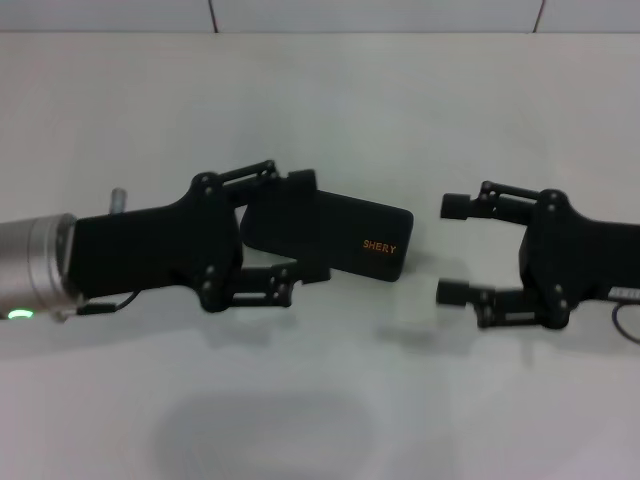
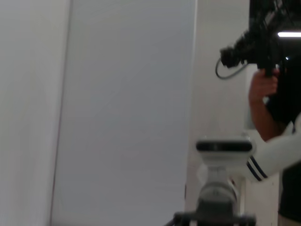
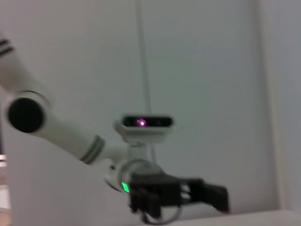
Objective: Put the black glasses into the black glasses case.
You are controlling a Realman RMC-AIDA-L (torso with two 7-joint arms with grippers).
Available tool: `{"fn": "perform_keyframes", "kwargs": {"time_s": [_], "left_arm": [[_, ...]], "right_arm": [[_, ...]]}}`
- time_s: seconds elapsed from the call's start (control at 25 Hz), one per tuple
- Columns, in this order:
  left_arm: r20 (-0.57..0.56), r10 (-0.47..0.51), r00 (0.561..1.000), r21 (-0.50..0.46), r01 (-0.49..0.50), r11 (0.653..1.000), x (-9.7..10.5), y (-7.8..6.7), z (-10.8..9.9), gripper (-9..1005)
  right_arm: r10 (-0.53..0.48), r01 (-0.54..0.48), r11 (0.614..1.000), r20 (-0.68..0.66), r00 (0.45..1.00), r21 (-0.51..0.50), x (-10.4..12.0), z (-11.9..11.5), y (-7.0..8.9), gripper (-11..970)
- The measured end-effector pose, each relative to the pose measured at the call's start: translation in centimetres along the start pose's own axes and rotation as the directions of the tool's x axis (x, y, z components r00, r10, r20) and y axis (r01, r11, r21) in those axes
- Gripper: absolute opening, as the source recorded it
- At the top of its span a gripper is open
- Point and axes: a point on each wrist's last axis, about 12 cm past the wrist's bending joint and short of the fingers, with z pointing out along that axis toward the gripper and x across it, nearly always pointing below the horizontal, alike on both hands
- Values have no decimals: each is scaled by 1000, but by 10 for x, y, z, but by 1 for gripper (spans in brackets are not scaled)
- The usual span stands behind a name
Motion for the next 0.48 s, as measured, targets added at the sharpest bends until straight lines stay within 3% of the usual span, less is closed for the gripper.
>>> {"fn": "perform_keyframes", "kwargs": {"time_s": [0.24,0.48], "left_arm": [[-30,10,1000,-10,-10,1000,16,-19,-12,815],[-34,6,999,-15,-7,1000,19,-24,-15,829]], "right_arm": [[7,-7,999,2,1000,-50,3,6,7,748],[6,-7,998,-6,1000,-70,4,10,9,886]]}}
